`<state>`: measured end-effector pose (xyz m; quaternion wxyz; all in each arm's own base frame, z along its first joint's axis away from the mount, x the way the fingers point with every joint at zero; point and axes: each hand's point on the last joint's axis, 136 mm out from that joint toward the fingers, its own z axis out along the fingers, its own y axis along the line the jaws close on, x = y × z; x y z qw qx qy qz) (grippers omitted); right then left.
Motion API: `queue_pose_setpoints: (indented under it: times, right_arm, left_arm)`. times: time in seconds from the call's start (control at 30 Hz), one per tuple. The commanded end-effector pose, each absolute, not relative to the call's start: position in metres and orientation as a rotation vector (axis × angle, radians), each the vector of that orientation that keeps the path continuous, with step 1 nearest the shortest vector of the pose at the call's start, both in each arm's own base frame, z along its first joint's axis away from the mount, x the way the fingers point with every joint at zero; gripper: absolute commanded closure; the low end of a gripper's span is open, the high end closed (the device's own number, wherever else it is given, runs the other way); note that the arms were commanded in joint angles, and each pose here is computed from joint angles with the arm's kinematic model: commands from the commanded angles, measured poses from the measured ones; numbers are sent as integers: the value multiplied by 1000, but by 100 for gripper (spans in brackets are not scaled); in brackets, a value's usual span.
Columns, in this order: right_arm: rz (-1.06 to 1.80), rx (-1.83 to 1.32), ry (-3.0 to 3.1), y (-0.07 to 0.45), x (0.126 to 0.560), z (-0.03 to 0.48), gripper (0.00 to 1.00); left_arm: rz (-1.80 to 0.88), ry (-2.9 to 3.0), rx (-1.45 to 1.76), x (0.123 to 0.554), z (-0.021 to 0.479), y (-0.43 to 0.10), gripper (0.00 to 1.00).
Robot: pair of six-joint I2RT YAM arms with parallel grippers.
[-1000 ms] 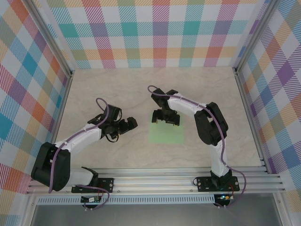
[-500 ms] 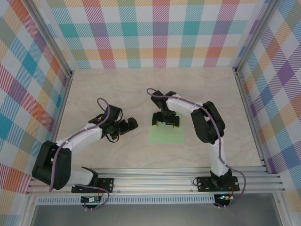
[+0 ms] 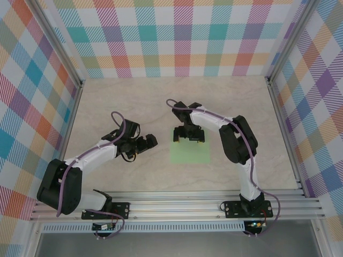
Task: Fold a paper plane with a square sheet of paper (pick it up from the middle)
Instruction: Fold the square sheet of paper in half at the center of the table.
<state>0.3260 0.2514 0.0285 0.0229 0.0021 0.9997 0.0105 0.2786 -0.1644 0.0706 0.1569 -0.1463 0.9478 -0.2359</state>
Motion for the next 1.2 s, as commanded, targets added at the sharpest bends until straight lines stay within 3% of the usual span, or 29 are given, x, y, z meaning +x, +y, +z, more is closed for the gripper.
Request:
queue_pose_setpoints:
  times: [0.0, 0.6, 1.17]
  right_arm:
    - [54, -10, 3100, 249, 320, 35, 0]
    - [-58, -10, 3234, 237, 293, -26, 0]
    - [-140, 10, 3212, 233, 294, -27, 1]
  left_arm:
    - [-703, 2700, -362, 284, 79, -173, 0]
    - [-706, 2705, -352, 284, 80, -176, 0]
    - [-698, 2716, -344, 282, 79, -177, 0]
